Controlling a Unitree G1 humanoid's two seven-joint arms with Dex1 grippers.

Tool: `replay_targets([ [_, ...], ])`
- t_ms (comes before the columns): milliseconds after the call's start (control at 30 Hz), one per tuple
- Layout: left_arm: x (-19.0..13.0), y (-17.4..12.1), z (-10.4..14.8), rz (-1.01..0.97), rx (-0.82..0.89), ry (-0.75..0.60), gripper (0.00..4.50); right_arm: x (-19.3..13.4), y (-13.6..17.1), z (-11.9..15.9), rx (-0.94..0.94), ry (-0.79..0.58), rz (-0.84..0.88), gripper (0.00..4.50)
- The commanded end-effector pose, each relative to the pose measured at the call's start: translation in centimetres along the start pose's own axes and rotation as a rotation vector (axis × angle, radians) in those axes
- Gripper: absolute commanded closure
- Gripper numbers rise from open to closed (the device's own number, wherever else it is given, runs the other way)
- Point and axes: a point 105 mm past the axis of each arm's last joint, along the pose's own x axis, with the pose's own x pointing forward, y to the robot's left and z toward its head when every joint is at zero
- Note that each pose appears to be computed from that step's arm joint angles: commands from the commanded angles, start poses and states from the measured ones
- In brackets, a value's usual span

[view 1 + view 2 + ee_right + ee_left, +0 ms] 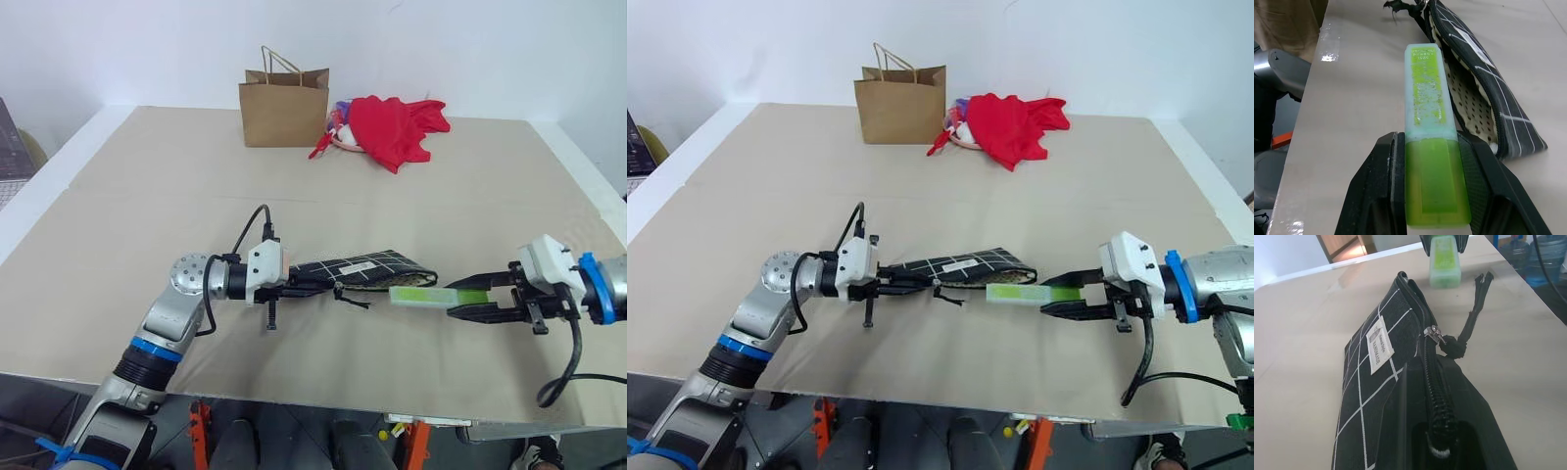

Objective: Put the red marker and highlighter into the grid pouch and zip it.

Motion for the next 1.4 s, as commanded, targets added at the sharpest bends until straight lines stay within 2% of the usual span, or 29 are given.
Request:
replay_targets([
  [33,0.3,0.0,1.2,-0.009,0.047,-0.025,4.5,0.1,-0.1,0.5,-0.02,0.009,0.023,3.4],
  [367,0.6,-0.4,1.1,-0.028,0.049,-0.023,4.5,0.8,-1.2,1.6,0.012,-0.049,0.005,3.4],
  [667,0.8,-0.4,1.4,-0.023,0.051,-0.036,4.5,1.4,-1.7,0.9,0.033,-0.002,-0.003,3.4],
  [767,0.6,-0.3,1.1,-0.017,0.053,-0.025,4.5,1.0,-1.4,1.7,0.037,-0.038,0.026,3.4],
  [1100,0.4,-0.1,1.2,-0.008,0.059,-0.021,4.5,-0.4,-1.4,0.4,0.064,0.033,0.023,3.4],
  [1400,0.2,0.2,1.0,-0.004,0.064,-0.01,4.5,-1.1,-0.9,0.1,0.085,0.044,0.047,3.4],
])
